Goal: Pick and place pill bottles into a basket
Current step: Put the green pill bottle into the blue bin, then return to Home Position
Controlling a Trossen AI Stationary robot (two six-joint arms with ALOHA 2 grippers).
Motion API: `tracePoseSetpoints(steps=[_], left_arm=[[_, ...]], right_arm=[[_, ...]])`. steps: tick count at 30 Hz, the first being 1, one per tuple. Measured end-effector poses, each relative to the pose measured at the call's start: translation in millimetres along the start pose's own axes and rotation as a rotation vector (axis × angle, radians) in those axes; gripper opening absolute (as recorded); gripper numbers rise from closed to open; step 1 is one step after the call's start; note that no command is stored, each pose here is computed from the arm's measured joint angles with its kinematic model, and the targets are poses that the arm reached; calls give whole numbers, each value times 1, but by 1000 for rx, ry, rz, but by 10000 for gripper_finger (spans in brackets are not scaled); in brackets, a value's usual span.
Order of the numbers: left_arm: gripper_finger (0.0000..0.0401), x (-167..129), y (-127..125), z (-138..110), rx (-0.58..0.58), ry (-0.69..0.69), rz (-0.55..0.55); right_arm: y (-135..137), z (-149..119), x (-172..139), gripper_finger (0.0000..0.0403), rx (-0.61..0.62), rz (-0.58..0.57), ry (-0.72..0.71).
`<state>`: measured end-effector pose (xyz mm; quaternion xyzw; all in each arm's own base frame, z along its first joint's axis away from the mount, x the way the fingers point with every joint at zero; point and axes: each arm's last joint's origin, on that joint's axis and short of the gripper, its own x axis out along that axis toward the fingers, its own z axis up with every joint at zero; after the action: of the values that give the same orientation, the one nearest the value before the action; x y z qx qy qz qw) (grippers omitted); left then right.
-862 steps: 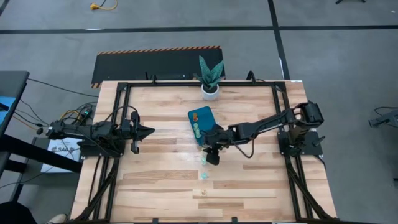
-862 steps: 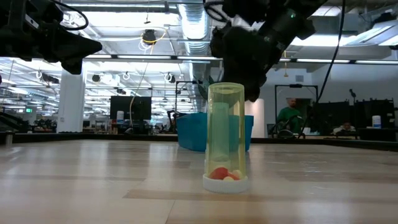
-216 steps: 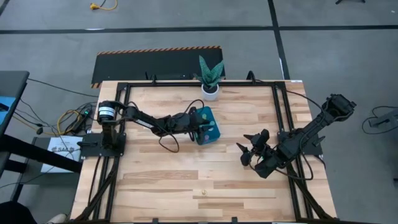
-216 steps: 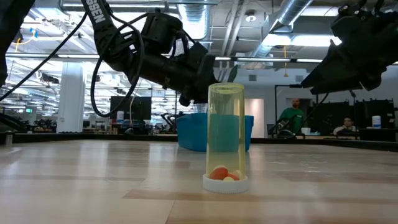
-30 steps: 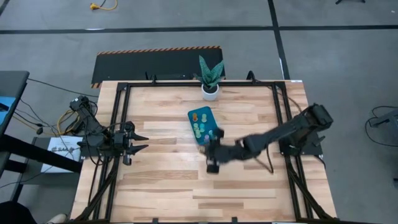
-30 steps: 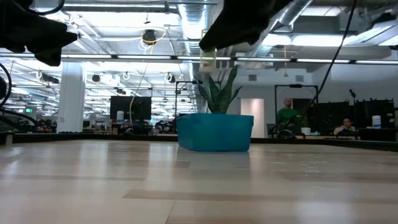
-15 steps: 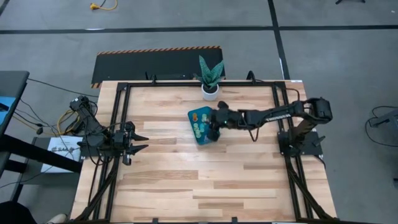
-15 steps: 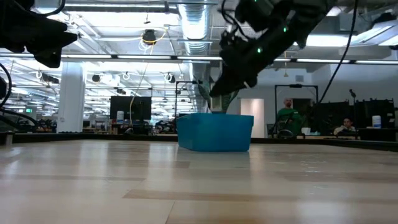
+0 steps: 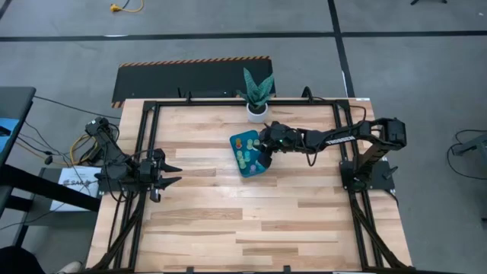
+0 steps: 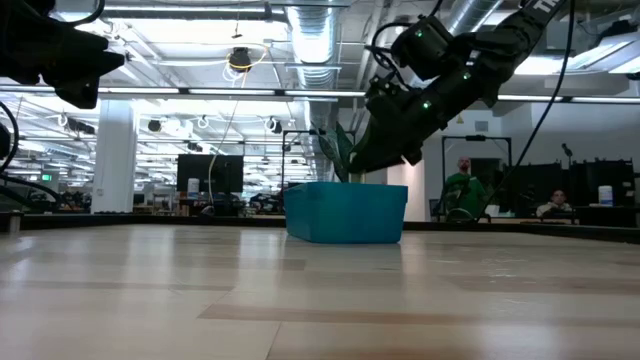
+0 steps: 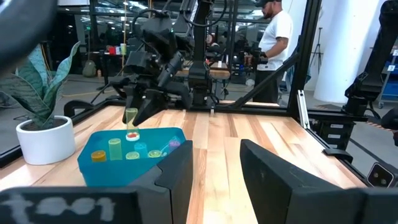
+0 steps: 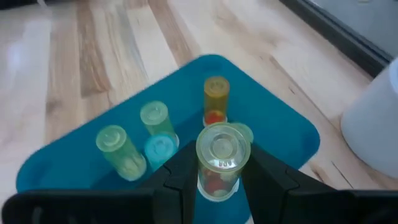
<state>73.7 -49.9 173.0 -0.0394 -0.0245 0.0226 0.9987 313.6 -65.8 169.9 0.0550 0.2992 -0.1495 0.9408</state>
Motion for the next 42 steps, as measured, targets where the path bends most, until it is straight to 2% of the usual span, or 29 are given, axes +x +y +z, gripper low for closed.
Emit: tracePoseSetpoints(steps=[26,42], left_arm=[[124,0,0,0,14,-2,5],[124,0,0,0,13,-3,5]], right_arm=[[6,-22,26,106,44,23,55],[7,-21,26,188,38,26,49]])
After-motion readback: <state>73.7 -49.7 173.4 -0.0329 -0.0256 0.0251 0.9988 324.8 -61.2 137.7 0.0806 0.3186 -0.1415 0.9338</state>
